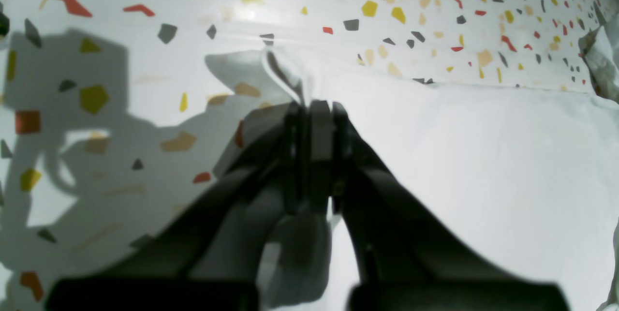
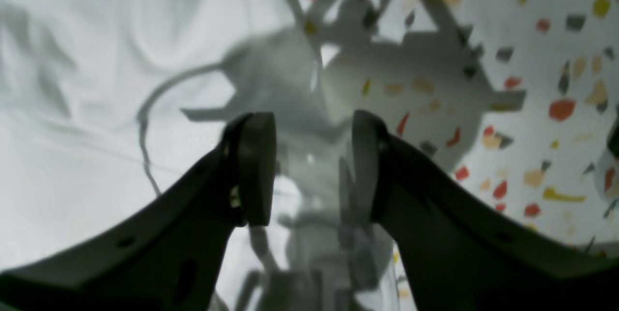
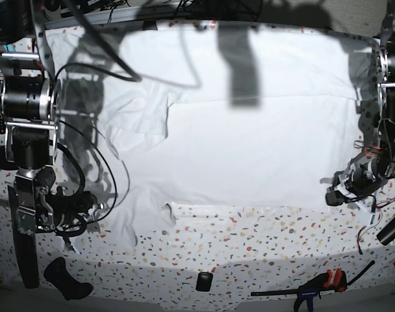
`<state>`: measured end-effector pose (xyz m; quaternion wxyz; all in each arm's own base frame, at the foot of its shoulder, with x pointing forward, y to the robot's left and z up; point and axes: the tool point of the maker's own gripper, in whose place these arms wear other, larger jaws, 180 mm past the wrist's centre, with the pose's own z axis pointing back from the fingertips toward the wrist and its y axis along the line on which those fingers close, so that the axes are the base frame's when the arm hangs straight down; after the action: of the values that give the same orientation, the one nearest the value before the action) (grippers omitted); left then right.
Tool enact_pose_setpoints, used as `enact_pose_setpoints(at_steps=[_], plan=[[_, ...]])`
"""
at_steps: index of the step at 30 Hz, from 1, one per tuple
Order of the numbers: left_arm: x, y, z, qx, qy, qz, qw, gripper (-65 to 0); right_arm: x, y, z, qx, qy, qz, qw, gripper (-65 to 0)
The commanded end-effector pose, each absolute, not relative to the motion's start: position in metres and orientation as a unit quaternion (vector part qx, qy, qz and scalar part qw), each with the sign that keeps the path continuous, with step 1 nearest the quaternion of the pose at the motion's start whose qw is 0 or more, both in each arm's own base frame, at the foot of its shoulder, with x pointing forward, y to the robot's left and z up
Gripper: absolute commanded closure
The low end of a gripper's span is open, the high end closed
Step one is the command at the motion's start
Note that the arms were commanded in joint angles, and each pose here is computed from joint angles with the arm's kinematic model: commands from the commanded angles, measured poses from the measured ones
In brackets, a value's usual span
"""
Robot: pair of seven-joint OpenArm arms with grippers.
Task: Fold the T-shirt properly
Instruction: 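Grasp the hem corners with left and right grippers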
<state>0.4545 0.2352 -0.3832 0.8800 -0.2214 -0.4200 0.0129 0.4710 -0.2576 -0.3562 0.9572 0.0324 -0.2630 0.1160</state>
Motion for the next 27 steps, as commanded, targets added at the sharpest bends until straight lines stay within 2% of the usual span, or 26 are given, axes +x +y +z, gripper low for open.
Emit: enact_pose_setpoints(at_steps=[1,10,19,27], plan=[[0.472,0.242,-0.355,-0.223,-0.456,0.01,0.862,0.0,0.487,-0.265,-0.334,0.025,-0.294,0.113,0.949,-25.0],[0.472,0.242,-0.354,-0.223,-0.458,0.01,0.86,0.0,0.479,-0.27,-0.359,0.012,-0.273,0.111,0.955,-24.6],[0.472,0.242,-0.354,-0.223,-0.458,0.01,0.86,0.0,0.479,-0.261,-0.365,0.023,-0.271,0.111,0.956,0.0],[0.473,0.242,-0.352,-0.223,-0.461,0.01,0.859,0.0,0.491,-0.26,-0.346,0.018,-0.292,0.116,0.949,0.0]])
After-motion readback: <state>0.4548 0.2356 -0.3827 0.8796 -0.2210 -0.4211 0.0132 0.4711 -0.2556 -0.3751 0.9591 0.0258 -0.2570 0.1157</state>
